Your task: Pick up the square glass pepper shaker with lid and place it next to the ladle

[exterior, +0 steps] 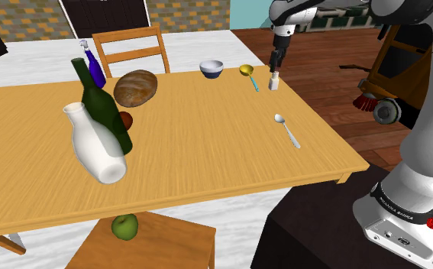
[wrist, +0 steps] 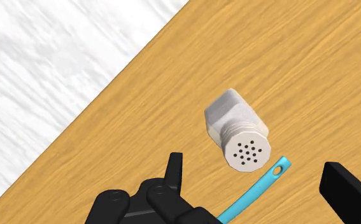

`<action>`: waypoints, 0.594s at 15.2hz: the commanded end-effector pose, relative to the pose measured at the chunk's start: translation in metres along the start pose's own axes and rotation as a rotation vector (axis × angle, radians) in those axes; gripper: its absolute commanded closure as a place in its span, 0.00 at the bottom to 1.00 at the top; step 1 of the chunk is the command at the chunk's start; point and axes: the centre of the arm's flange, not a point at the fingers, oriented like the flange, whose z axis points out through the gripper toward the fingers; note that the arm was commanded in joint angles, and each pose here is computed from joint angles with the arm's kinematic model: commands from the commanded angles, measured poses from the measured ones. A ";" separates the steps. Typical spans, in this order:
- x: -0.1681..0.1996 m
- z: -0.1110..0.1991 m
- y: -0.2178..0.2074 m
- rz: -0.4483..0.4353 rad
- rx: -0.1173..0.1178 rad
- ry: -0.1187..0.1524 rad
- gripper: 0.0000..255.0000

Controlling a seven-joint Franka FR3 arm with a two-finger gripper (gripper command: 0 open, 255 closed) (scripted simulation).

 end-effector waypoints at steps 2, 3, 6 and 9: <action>0.001 -0.034 0.002 0.000 0.000 0.000 0.00; 0.001 -0.034 0.002 0.000 0.000 0.000 0.00; 0.001 -0.034 0.002 0.000 0.000 0.000 0.00; 0.001 -0.034 0.002 0.000 0.000 0.000 0.00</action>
